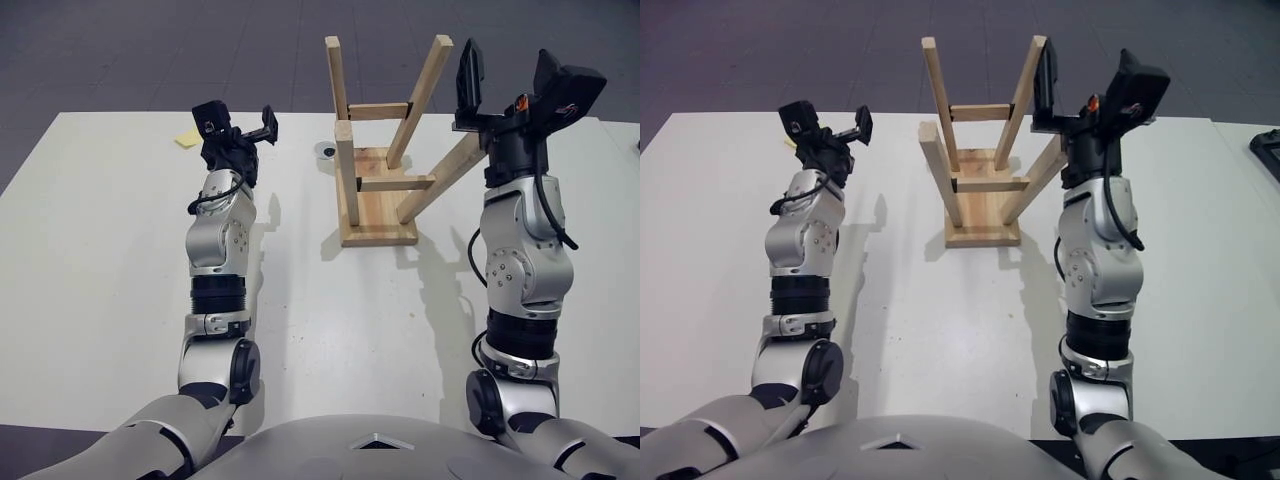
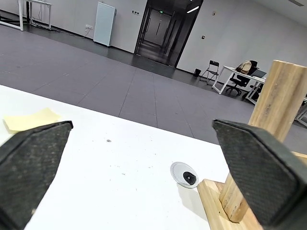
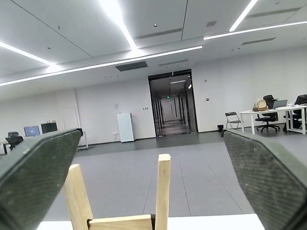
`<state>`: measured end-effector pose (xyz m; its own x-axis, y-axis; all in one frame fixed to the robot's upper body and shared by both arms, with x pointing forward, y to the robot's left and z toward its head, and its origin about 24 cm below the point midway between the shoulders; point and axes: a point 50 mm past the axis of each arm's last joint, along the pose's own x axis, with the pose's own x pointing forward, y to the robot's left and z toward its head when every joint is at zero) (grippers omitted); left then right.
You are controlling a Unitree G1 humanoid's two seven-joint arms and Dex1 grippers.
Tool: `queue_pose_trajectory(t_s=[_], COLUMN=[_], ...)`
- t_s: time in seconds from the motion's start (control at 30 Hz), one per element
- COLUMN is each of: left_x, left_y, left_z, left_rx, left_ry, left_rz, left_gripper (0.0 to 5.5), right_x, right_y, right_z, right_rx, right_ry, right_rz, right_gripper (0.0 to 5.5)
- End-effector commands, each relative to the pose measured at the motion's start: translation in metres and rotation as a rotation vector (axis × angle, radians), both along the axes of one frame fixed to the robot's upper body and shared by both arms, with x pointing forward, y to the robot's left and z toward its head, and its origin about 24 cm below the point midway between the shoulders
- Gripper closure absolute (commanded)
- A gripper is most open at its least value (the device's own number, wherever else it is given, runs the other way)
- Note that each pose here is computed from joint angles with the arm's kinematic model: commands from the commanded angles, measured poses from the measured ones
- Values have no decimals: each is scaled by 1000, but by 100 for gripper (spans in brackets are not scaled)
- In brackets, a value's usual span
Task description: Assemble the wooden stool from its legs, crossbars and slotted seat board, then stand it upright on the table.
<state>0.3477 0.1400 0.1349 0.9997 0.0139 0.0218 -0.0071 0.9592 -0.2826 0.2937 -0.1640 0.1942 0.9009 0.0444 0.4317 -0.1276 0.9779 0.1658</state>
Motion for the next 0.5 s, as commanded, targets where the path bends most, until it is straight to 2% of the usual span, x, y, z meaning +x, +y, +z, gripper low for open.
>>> queue_pose_trajectory(t_s=[0.03, 0.13, 0.23, 0.3, 0.33, 0.43, 0.5], left_x=[-7, -22, -34, -38, -40, -55, -61], left_y=[5, 37, 53, 42, 26, -13, -15], left_z=[1, 14, 14, 11, 11, 13, 10], left_rx=[33, 84, 93, 146, 183, 284, 309], left_ry=[-33, -138, -149, -129, -124, -151, -117], left_rz=[62, 287, 381, 303, 204, -6, -11], left_gripper=[10, 10, 10, 10, 10, 10, 10], right_x=[8, 3, -2, -3, -2, 3, 2], right_y=[-4, -46, -96, -119, -122, -114, -109], right_z=[-7, 18, 9, -10, -19, -41, -54], right_rx=[158, 331, 428, 367, 275, 121, 109], right_ry=[31, -86, -39, 80, 131, 239, 286], right_rz=[28, -125, -379, -558, -606, -614, -598], right_gripper=[11, 11, 11, 11, 11, 11, 11])
